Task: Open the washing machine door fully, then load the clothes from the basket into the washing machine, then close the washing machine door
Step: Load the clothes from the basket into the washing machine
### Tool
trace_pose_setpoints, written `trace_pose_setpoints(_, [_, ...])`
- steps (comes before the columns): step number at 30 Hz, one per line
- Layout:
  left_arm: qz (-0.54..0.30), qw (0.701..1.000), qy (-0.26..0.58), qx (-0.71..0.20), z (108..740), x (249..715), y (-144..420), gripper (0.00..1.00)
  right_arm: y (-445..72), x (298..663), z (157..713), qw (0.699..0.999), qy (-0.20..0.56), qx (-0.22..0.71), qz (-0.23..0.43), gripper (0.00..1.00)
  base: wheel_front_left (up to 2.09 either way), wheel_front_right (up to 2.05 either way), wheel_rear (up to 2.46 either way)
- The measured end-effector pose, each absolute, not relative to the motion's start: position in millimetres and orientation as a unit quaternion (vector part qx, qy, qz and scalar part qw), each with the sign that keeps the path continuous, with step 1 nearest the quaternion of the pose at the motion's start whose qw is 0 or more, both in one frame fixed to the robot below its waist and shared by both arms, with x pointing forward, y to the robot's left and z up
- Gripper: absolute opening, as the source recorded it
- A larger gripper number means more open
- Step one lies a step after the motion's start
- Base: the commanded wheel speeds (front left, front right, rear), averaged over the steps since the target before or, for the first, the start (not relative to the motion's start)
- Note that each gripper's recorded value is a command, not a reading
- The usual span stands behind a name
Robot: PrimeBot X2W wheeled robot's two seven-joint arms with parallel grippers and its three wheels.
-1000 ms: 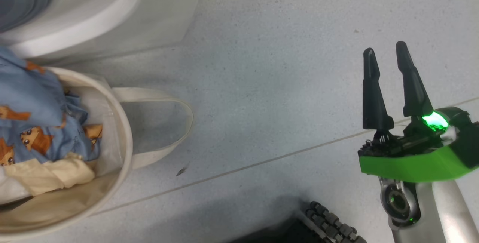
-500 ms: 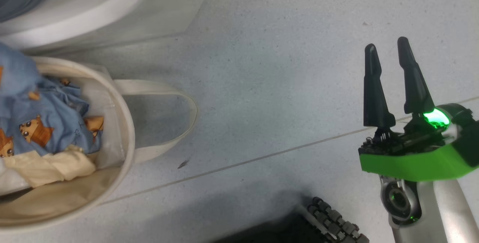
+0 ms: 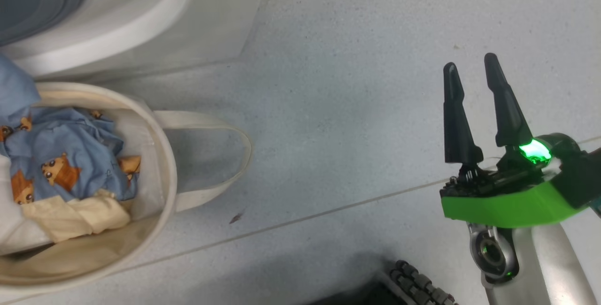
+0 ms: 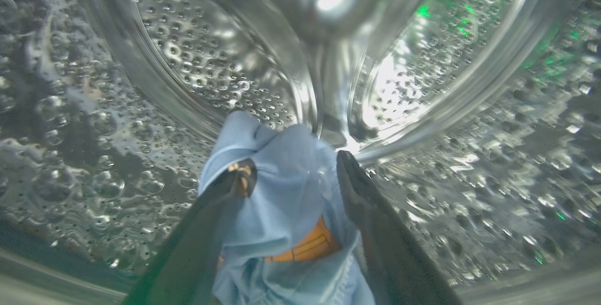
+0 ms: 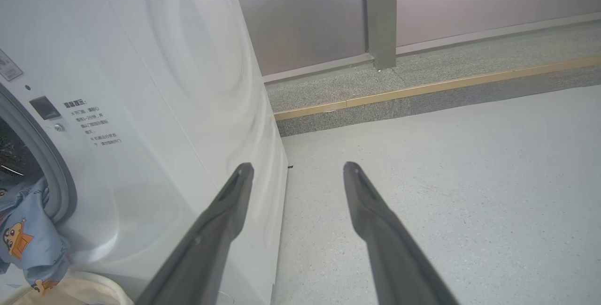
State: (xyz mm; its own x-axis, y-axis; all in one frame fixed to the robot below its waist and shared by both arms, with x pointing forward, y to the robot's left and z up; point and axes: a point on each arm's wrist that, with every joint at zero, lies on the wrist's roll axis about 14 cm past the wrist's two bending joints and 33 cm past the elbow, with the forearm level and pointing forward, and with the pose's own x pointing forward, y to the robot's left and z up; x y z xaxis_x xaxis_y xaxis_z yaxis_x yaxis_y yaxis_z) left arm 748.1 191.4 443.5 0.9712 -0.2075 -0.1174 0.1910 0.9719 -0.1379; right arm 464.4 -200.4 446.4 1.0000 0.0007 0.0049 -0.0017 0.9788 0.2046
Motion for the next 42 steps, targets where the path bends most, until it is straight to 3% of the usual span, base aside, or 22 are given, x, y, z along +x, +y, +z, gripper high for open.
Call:
trace_pose_setpoints(18, [-0.12,0.985,0.107,-0.059,461.3,663.5,186.6,1.0,-179.2,454.7,487.7,0.994,-0.032,0.101,0.035,1.0,0.0,0.0,0.0])
trace_pose_setpoints(23, [-0.117,0.985,0.11,-0.057,475.3,610.9,191.7,1.0,-168.3,447.3,513.7,0.992,-0.049,0.108,0.053,1.0,0.0,0.0,0.0])
trace_pose_setpoints(31, [-0.091,0.991,0.042,-0.088,528.6,559.7,196.9,1.0,-156.5,430.5,546.7,0.988,-0.077,0.11,0.075,1.0,0.0,0.0,0.0])
trace_pose_setpoints(37, [-0.051,0.991,0.056,-0.106,503.8,497.4,216.4,1.0,-148.4,415.5,557.0,0.985,-0.081,0.119,0.091,1.0,0.0,0.0,0.0])
trace_pose_setpoints(42, [-0.046,0.991,0.022,-0.127,518.8,473.5,214.5,1.0,-140.5,412.3,568.0,0.983,-0.092,0.12,0.106,1.0,0.0,0.0,0.0])
